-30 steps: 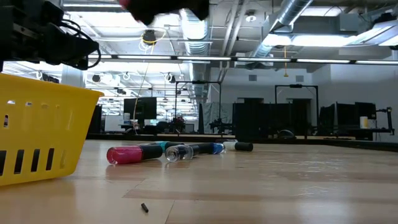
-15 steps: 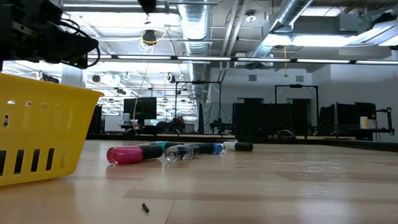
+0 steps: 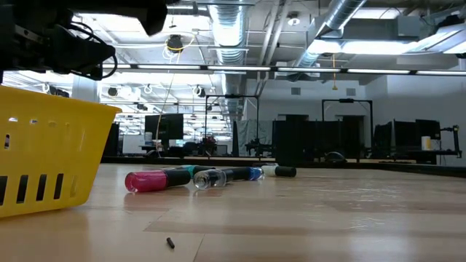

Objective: Pick & Place Nail Polish
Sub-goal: Put the pink nail polish into the yellow basket

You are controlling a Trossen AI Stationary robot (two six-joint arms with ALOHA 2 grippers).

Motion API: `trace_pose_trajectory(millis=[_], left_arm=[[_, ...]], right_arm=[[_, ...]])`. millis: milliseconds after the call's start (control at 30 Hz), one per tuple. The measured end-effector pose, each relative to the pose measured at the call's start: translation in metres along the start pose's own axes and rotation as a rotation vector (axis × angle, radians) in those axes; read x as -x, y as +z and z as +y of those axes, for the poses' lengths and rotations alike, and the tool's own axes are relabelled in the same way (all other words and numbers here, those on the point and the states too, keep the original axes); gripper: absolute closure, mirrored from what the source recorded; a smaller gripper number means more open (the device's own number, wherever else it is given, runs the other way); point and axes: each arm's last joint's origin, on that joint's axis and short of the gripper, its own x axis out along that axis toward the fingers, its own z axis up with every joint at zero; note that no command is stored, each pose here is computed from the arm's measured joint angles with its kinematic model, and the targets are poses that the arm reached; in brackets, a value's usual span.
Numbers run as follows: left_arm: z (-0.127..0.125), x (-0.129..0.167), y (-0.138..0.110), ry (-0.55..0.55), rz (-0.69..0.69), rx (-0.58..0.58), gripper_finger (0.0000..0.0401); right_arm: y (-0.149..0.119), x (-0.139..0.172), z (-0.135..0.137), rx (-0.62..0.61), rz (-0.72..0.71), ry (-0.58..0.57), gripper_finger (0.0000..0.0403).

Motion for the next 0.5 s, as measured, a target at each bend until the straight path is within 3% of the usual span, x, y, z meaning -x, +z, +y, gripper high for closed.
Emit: trace_pose_trajectory(millis=[500], left_arm=[[0.0,0.0,0.0,0.0,0.0,0.0,0.04]], right_arm=[[0.0013,0.0012,0.0005,-0.001,-0.003,0.029,0.0357]])
